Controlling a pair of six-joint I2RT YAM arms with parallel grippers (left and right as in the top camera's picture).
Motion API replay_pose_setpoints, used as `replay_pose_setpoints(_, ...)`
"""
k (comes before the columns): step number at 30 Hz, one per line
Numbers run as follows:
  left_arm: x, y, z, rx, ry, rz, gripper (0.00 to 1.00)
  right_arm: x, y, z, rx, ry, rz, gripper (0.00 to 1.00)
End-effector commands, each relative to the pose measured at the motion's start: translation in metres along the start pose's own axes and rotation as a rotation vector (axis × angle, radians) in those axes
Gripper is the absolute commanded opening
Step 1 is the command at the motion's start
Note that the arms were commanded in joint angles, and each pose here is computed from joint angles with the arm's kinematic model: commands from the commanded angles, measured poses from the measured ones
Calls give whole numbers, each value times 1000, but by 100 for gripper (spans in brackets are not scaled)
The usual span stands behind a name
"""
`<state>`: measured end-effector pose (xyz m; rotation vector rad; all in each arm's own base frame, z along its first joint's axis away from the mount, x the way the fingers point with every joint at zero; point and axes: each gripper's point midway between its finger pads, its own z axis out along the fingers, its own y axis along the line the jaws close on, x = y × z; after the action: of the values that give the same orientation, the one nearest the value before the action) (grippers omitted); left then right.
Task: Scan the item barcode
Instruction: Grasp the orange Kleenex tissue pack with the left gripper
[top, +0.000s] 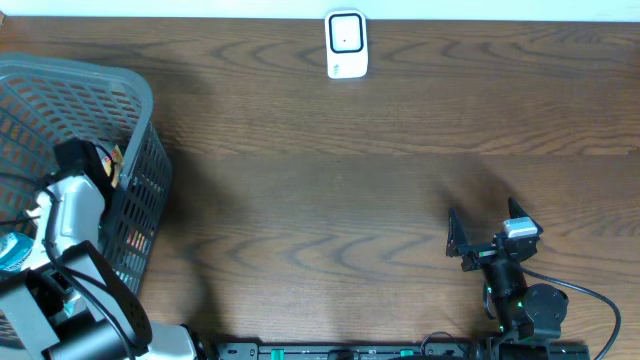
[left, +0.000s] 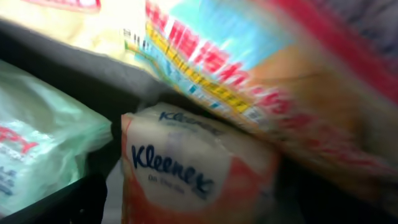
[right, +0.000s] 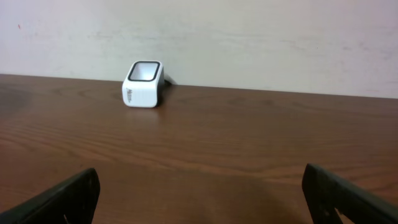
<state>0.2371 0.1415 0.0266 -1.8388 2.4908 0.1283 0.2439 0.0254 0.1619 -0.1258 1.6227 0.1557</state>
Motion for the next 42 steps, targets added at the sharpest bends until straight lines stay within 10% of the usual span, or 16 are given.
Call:
replay_pose_setpoints(1,11,11,15,-27,21,12,97,0,-1,0,6,0,-12,99)
replay_pose_setpoints(15,14,15,28,-15,-1,47,42,1,-1,0,6,0,-12,99)
replay_pose_setpoints(30,-37,-15,-143,277,-320,53,41,1,-1,0,6,0,-12,99)
replay_pose_setpoints(42,29,1,-297,824,-526,123,41,1,-1,0,6,0,-12,99)
